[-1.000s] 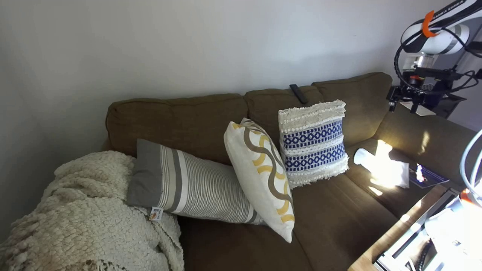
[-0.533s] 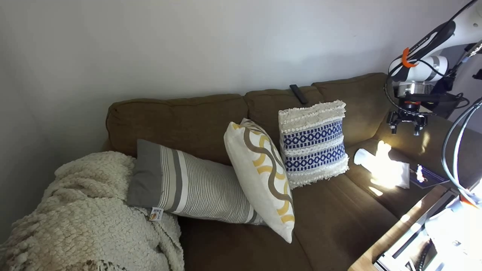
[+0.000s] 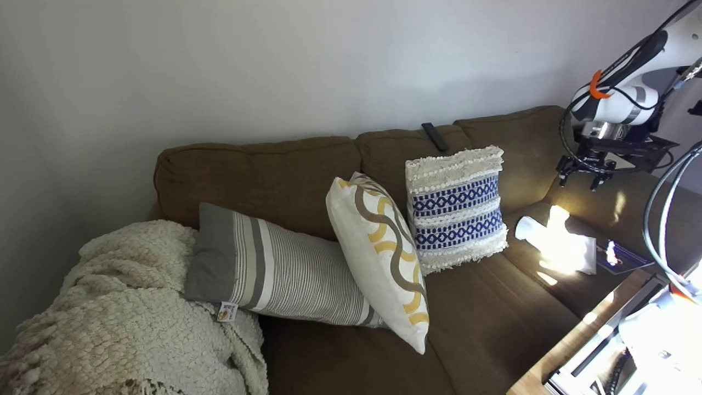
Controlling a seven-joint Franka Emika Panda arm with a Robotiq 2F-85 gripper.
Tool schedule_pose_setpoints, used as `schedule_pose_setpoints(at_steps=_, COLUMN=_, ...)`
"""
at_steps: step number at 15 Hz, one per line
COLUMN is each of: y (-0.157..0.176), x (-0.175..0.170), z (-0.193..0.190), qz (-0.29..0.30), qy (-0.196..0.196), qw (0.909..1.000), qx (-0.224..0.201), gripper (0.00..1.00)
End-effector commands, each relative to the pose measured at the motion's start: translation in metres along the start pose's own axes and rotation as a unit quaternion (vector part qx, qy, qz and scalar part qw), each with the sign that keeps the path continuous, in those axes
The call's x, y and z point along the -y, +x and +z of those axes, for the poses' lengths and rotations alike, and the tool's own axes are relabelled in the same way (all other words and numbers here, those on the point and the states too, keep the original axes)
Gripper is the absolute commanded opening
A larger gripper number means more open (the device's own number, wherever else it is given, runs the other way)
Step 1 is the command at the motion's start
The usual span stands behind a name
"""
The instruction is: Fold the white cloth in half, pick up the white cloth and put it on top of the far right throw pillow
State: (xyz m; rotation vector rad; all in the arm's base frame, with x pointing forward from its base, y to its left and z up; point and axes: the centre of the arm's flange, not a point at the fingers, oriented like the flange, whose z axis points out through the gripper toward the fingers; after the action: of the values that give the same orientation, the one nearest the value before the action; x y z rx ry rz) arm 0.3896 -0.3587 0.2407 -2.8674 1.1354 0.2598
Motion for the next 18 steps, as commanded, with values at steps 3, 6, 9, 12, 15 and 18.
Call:
schedule_pose_setpoints(at_steps=3, y=0.03, x=-0.081, z=0.094, qz=0.075, qy=-0.008, qw=0.9928, qx=-0.093, gripper=1.0)
schedule_pose_setpoints(at_steps=6, y=0.033, x=-0.129, z=0.153, qz=0.134, qy=-0.029, qw=0.9887, qx=-0.061, gripper=1.0)
schedule_pose_setpoints(at_steps=9, y=0.009, x=-0.129, z=0.155, qz=0.13, qy=-0.033, qw=0.99, qx=-0.043, gripper=1.0)
schedule_pose_setpoints(at_steps=12, y=0.014, x=-0.139, z=0.177, qz=0.14, qy=-0.037, qw=0.9889, qx=-0.032, gripper=1.0)
schedule_pose_setpoints(at_steps=15, y=0.018, x=-0.141, z=0.188, qz=0.131, qy=0.042, qw=0.9903, qx=-0.02, gripper=1.0)
schedule_pose_setpoints(at_steps=18, y=0.037, x=-0.177, z=0.219, qz=0.132, qy=0.108, qw=0.9854, qx=0.006, gripper=1.0)
